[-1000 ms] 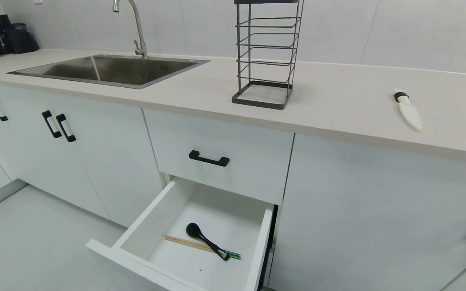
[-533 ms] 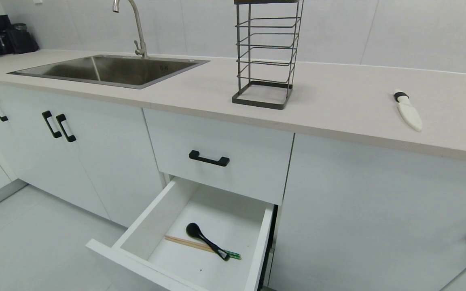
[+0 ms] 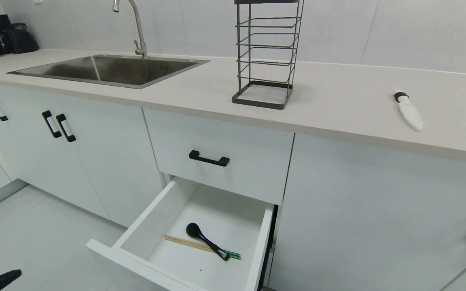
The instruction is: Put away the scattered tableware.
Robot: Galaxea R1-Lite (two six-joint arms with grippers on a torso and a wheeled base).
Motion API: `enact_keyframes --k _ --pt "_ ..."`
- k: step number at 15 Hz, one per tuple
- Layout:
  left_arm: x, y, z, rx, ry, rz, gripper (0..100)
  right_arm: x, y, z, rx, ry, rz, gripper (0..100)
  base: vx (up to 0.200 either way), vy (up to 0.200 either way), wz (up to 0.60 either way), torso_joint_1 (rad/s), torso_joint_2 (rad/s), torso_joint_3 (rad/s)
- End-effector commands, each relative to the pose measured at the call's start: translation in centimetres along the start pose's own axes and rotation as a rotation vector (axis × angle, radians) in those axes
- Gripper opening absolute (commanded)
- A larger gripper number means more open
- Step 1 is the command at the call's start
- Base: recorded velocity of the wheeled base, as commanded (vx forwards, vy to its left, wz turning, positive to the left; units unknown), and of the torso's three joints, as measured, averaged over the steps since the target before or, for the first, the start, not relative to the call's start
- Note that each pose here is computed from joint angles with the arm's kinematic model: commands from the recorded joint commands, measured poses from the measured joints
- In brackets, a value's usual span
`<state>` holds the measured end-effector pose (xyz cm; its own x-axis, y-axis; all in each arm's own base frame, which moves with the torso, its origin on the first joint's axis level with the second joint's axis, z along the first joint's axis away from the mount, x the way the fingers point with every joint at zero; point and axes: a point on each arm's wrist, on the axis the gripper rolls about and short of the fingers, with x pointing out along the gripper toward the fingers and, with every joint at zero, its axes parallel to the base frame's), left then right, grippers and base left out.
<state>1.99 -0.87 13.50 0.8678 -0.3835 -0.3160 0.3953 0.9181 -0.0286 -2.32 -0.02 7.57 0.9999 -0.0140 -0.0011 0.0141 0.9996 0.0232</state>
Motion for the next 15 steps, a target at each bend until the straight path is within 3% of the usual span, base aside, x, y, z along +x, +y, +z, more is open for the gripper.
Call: enact_keyframes --k 1,3,6,10,13,15 --pt "4.5 1.1 0.2 0.026 0.314 -0.103 100 0.0 0.0 0.0 0.0 0.002 0.0 100 0.0 0.0 0.0 0.0 0.0 0.0" --pt "5.6 1.3 0.3 0.039 0.368 -0.128 100 0.0 0.0 0.0 0.0 0.002 0.0 100 0.0 0.0 0.0 0.0 0.0 0.0" --pt "7.5 1.8 1.3 0.054 0.314 -0.121 100 0.0 0.0 0.0 0.0 0.002 0.0 100 0.0 0.0 0.0 0.0 0.0 0.0" --pt "8.1 1.5 0.9 0.069 0.336 -0.167 100 0.0 0.0 0.0 0.0 0.002 0.0 100 0.0 0.0 0.0 0.0 0.0 0.0" --pt "8.9 1.7 -0.1 0.02 0.434 -0.164 100 0.0 0.0 0.0 0.0 0.002 0.0 100 0.0 0.0 0.0 0.0 0.0 0.0" --pt "9.7 1.8 -1.4 -0.046 0.55 -0.163 100 0.0 0.0 0.0 0.0 0.002 -0.001 100 0.0 0.0 0.0 0.0 0.0 0.0"
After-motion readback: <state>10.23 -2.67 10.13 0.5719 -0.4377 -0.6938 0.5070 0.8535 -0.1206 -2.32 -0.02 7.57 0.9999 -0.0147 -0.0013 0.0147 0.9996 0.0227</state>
